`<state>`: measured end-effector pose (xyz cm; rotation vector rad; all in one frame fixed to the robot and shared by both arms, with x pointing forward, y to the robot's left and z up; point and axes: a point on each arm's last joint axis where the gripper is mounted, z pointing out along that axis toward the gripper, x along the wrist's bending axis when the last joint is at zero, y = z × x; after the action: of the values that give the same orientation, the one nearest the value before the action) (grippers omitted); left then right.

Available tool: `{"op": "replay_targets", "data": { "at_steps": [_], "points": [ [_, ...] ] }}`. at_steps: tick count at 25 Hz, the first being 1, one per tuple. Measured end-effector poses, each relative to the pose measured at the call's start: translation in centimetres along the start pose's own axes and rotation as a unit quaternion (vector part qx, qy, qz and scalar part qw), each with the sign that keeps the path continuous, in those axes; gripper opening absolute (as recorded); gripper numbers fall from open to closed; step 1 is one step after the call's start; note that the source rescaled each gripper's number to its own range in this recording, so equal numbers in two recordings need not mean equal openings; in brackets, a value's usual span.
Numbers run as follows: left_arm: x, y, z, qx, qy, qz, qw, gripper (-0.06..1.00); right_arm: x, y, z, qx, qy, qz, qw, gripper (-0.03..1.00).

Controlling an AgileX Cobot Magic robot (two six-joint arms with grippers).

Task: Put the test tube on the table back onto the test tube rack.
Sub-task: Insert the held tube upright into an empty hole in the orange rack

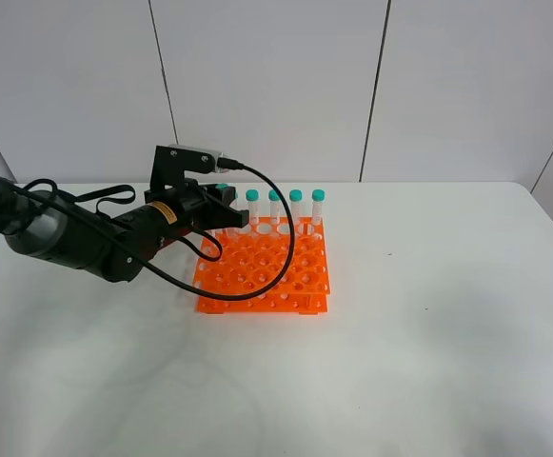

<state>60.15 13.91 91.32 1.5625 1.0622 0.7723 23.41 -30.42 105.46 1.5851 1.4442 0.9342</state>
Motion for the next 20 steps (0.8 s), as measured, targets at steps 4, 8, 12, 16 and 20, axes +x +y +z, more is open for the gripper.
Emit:
{"op": "replay_targets", "data": {
  "at_steps": [4,8,12,16,20],
  "points": [
    [0.01,-0.25,0.08,0.002,0.000,0.000,1.000,0.00,0.00,0.00,0.00,0.000,0.000,0.000,1.000,1.00],
    [0.01,-0.23,0.09,-0.001,0.000,0.000,1.000,0.00,0.00,0.00,0.00,0.000,0.000,0.000,1.000,1.00],
    [0.01,-0.32,0.14,0.000,0.000,0.000,1.000,0.00,0.00,0.00,0.00,0.000,0.000,0.000,1.000,1.00],
    [0.01,-0.32,0.14,0.000,0.000,-0.001,1.000,0.00,0.00,0.00,0.00,0.000,0.000,0.000,1.000,1.00],
    [0.01,-0.32,0.14,0.000,0.000,-0.011,1.000,0.00,0.00,0.00,0.00,0.000,0.000,0.000,1.000,1.00]
  ]
}}
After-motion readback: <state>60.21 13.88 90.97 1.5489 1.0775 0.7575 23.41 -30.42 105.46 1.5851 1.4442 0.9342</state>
